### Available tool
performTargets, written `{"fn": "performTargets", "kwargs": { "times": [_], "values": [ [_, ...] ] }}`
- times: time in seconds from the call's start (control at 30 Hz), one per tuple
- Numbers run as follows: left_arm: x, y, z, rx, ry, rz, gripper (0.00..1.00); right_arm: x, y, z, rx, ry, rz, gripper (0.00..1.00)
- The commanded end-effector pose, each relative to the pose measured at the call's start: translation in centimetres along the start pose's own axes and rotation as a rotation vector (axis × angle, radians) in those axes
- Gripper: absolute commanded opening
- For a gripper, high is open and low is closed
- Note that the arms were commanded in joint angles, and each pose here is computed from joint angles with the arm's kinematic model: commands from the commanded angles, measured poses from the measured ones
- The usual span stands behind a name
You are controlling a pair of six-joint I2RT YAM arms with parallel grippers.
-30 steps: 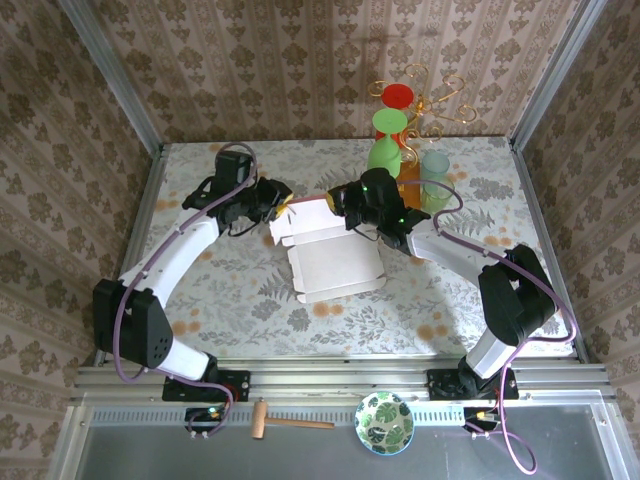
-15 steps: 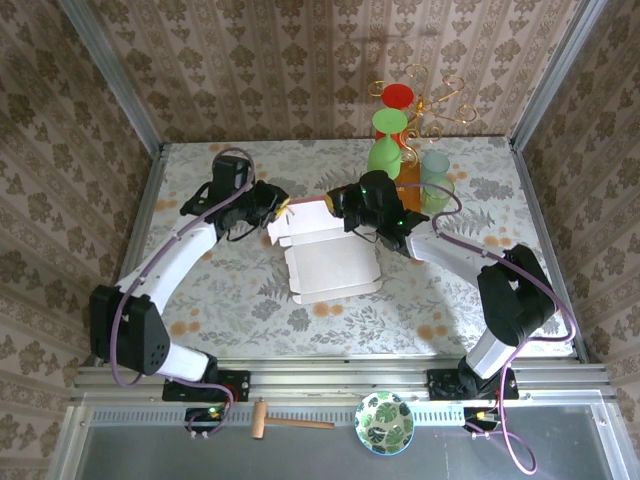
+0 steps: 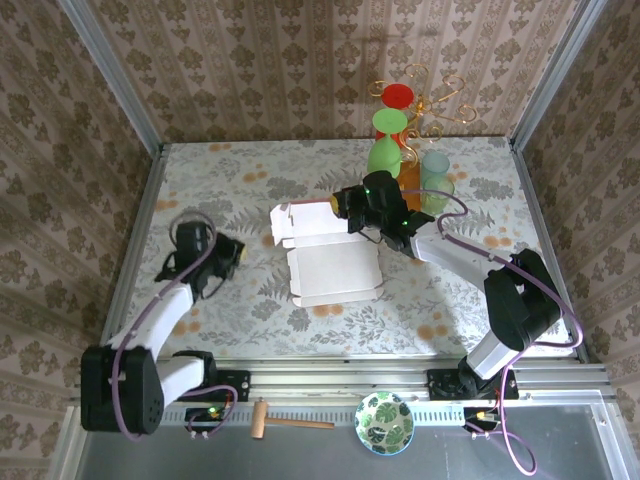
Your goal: Fold the paper box
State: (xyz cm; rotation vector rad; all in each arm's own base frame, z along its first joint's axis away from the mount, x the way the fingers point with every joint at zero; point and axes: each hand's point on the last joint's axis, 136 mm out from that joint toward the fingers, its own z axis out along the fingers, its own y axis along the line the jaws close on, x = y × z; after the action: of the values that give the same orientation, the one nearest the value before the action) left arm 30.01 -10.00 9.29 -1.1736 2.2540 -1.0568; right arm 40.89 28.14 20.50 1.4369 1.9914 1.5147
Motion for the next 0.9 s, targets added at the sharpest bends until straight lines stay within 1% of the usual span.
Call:
{"fn": "performTargets", "kwargs": {
  "times": [0.0,0.1,0.23,0.3,0.4,0.53,0.7,0.87],
  "values": [
    [0.1,-3.1,1.4,0.223,0.033,-0.017,0.0,-0.3,0.9,-0.9,-0.014,-0.029,0.039,0.0],
    [0.8,-3.4,2.6,0.244,0.061,0.006,0.0,-0.4,1.0,-0.8,-0.014,-0.034,0.055,0.0],
    [2.1,-3.3,4.3,0.254,0.103,0.024,0.07,-0.7,1.2,-0.5,-0.018,-0.045,0.096,0.0],
    [2.6,-3.0,5.2,0.266,0.11,0.01,0.12,-0.7,1.3,-0.1,-0.014,-0.04,0.124,0.0],
    [2.7,-2.9,6.3,0.298,0.112,-0.024,0.14,-0.7,1.5,0.2,-0.015,-0.038,0.162,0.0],
    [2.7,-3.7,7.4,0.373,0.116,-0.063,0.16,-1.0,1.6,0.3,-0.01,-0.048,0.184,0.0],
    [3.0,-4.7,7.6,0.455,0.099,-0.099,0.19,-1.4,1.4,0.4,-0.007,-0.054,0.195,0.0],
    [3.5,-5.3,6.9,0.463,0.083,-0.074,0.23,-1.6,1.3,0.5,-0.01,-0.055,0.202,0.0]
  ]
}}
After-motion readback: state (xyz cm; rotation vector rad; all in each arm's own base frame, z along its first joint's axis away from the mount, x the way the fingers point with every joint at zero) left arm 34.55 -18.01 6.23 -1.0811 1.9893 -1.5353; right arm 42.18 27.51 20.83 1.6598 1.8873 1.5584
